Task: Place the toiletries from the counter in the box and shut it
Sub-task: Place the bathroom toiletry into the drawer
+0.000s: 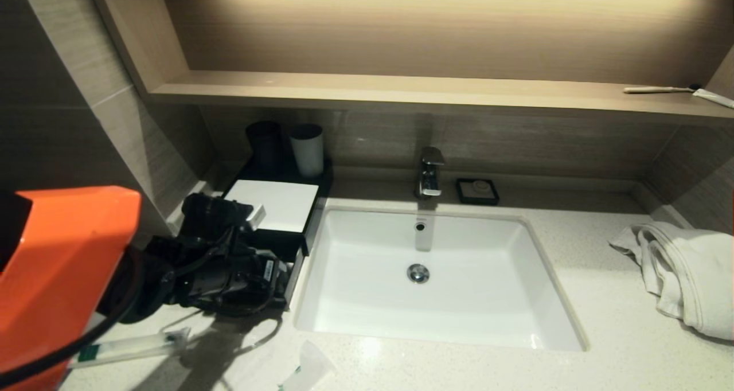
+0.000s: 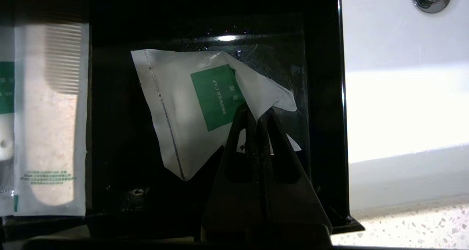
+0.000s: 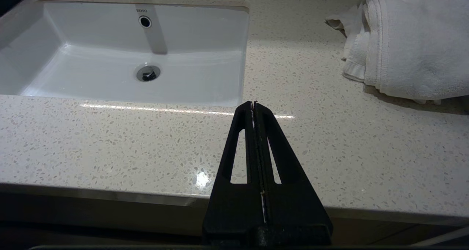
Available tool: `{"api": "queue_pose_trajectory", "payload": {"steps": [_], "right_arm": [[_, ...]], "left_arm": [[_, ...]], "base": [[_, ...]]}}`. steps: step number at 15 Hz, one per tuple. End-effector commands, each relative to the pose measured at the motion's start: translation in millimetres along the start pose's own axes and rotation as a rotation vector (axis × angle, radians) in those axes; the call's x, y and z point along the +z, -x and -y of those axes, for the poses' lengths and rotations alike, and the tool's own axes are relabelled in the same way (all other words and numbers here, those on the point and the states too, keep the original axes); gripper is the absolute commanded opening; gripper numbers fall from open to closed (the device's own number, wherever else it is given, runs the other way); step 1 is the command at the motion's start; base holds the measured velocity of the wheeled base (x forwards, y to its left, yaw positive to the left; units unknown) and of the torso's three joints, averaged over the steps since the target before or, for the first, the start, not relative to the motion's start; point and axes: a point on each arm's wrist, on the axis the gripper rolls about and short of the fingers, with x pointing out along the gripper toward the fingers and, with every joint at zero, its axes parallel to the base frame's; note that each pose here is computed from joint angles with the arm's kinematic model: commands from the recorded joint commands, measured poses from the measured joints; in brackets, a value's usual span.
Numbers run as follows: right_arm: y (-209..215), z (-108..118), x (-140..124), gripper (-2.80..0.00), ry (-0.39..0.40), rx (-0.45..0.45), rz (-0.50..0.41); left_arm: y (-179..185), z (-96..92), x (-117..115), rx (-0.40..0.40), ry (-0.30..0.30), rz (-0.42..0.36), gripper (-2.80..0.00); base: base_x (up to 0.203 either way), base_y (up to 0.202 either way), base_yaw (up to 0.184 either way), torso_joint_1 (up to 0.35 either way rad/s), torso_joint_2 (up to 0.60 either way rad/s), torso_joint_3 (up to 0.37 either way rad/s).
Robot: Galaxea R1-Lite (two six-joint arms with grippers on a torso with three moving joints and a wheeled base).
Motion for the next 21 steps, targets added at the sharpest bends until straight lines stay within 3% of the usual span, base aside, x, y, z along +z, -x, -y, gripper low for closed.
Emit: {"api": "queue_pose_trajectory", "payload": {"steps": [1, 15, 21], "right_arm": [[0, 0, 0, -2.8, 0.0, -0.001, 0.0], [0, 0, 0, -2.8, 0.0, 0.001, 0.0], [0, 0, 0, -2.8, 0.0, 0.001, 0.0]], "left_arm": [[-8, 0.1, 1, 0.001, 0.002, -0.005, -2.8], [-13, -8.4, 30, 0.034, -0.001, 0.084, -2.8], [-14, -8.5, 30, 0.034, -0.001, 0.081, -2.8]], "base": [[0.0, 0.0, 0.0, 0.0, 0.0, 0.0], [0.0, 0.0, 0.0, 0.0, 0.0, 0.0], [0.0, 0.0, 0.0, 0.0, 0.0, 0.0]]}}
